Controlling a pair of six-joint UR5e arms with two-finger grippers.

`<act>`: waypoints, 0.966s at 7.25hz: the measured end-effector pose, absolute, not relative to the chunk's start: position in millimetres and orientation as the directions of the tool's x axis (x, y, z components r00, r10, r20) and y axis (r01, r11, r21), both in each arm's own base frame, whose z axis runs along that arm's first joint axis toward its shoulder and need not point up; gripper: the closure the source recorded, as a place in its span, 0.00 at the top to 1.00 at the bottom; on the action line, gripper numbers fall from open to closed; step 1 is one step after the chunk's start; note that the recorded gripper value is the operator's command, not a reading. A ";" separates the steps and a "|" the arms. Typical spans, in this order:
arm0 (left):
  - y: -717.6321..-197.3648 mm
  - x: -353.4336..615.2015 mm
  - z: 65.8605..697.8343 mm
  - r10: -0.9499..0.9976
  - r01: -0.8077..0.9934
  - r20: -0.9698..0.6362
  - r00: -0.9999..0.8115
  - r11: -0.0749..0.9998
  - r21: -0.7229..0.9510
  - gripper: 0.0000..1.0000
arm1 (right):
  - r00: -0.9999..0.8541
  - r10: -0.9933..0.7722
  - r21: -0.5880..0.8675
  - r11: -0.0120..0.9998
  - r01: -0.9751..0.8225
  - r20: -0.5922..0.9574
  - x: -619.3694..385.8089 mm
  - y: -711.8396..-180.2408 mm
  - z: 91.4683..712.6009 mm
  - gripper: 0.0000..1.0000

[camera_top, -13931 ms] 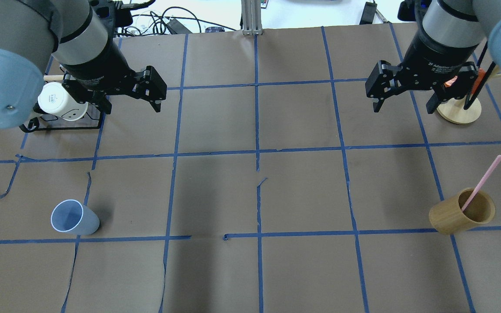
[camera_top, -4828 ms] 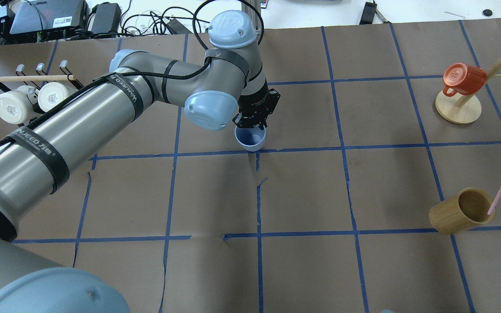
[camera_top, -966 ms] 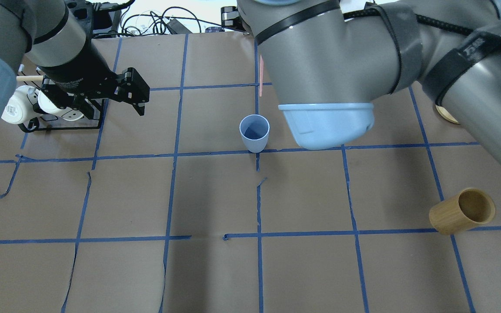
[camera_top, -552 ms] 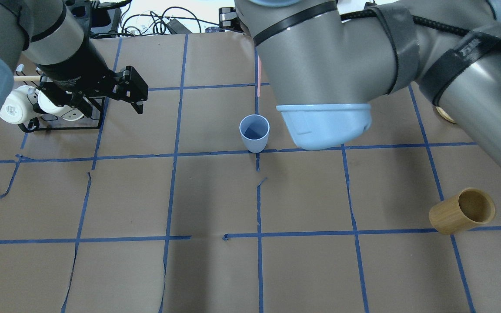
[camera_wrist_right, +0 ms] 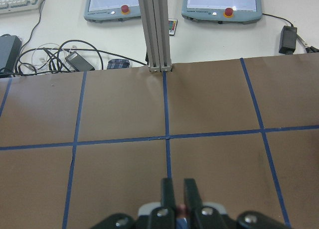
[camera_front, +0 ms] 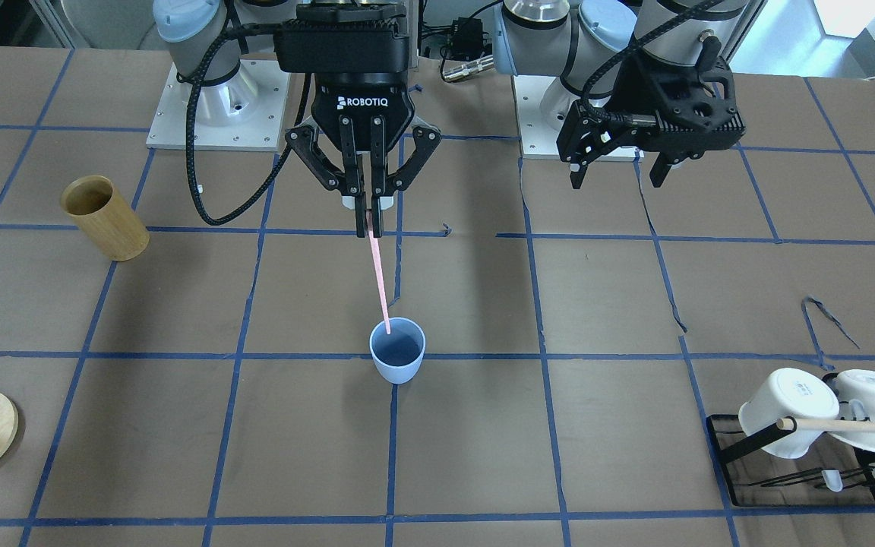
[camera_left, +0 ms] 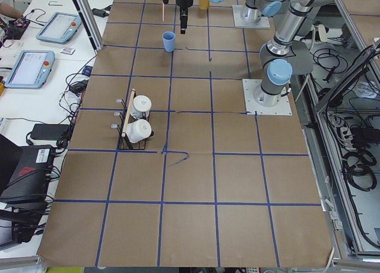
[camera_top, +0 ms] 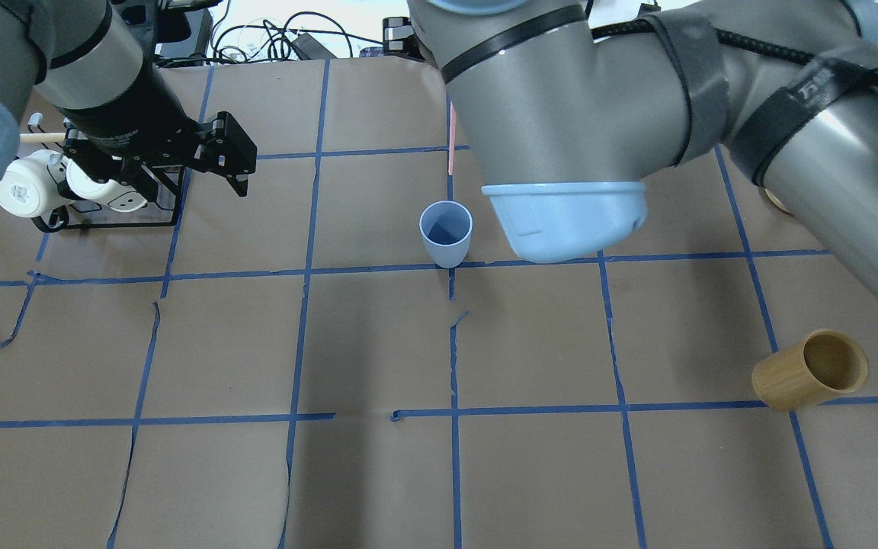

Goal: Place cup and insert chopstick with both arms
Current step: 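Carry the pink chopstick over the blue cup and lower it inside with the right gripper, then open the right gripper to release the chopstick into the blue cup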

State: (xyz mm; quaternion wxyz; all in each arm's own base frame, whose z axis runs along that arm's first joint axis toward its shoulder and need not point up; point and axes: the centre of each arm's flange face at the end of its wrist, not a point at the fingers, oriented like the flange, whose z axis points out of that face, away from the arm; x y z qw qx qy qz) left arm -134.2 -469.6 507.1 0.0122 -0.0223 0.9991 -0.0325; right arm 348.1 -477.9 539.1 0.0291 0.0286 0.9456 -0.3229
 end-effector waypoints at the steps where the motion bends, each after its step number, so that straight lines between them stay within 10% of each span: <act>1: -469.3 -134.6 506.7 -0.045 -0.044 -0.019 -0.999 0.997 -0.064 1.00 | -0.996 0.040 -0.610 0.788 0.080 -0.079 349.7 -476.9 539.1 0.58; 3: -468.9 -135.0 506.0 -0.045 -0.044 -0.015 -0.999 0.997 -0.063 1.00 | -0.996 0.048 -0.614 0.785 0.087 -0.081 350.1 -476.5 539.7 0.91; 7: -468.7 -134.4 505.2 -0.046 -0.045 -0.017 -0.999 0.997 -0.061 1.00 | -0.995 0.042 -0.638 0.764 0.094 -0.096 351.2 -477.8 542.9 0.97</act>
